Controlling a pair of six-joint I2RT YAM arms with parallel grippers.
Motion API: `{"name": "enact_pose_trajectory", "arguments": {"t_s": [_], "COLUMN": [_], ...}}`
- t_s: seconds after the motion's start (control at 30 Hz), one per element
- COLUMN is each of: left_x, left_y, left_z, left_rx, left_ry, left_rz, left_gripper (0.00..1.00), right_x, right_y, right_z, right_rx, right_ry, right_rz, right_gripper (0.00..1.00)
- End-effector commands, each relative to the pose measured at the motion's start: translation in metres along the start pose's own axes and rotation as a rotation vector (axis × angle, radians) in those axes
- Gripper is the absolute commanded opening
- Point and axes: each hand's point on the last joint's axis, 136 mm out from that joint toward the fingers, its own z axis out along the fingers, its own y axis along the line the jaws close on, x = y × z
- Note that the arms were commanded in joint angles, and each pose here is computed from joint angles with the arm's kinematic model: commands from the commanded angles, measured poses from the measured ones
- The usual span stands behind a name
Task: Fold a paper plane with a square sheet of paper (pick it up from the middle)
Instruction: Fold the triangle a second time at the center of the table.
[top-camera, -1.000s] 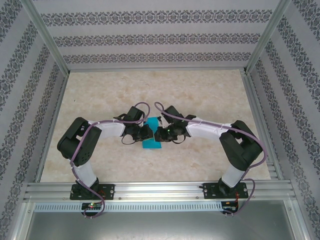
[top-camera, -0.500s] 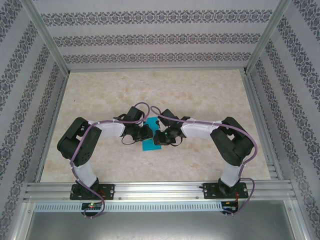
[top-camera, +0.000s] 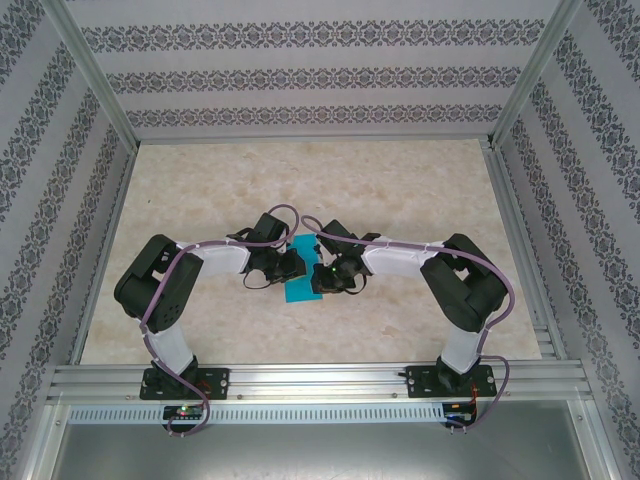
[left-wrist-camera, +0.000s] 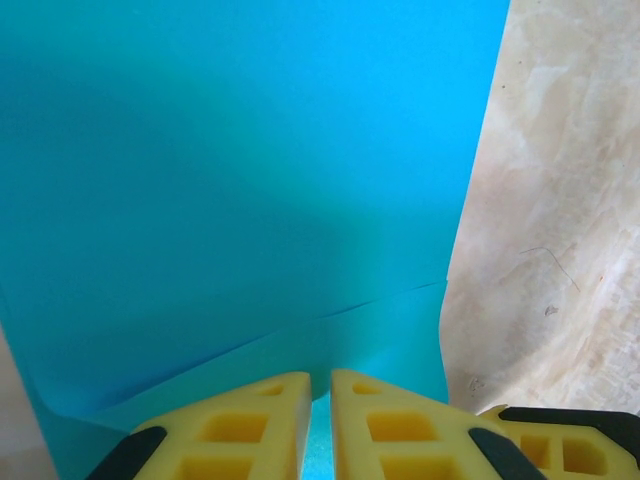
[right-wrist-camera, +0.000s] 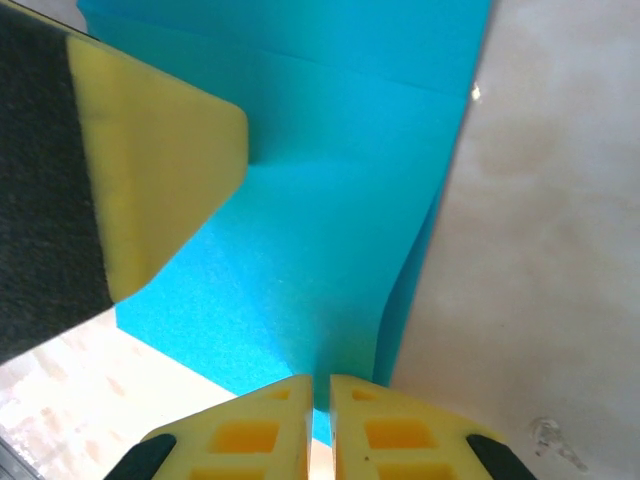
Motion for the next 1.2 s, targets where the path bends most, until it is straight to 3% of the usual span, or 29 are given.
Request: {"name": "enact_pose_trajectory", "arguments": {"t_s": [0.0, 0.17, 0.43, 1.17], "left_x": [0.021, 0.021, 0.021, 0.022], "left_y": [0.045, 0.045, 0.045, 0.045], "left_z": [0.012, 0.012, 0.012, 0.014], "left_rx": [-0.153, -0.153, -0.149, -0.138], "left_ry": [0.038, 0.038, 0.036, 0.031], "left_rz": [-0.06, -0.061, -0.066, -0.082], "left_gripper": [0.16, 0.16, 0.16, 0.13], "right_x": [0.012, 0.018, -0.015, -0.013], "right_y": [-0.007, -0.01, 0.034, 0.014], "right_z": [0.003, 0.0, -0.032, 0.005], "right_rx": [0.045, 0.049, -0.05, 0.111], "right_ry": [0.037, 0.05, -0.114, -0.08], "right_rz": [-0.03, -0.043, -0.095, 0.017], "right_gripper": [0.13, 0.13, 0.13, 0.07]}}
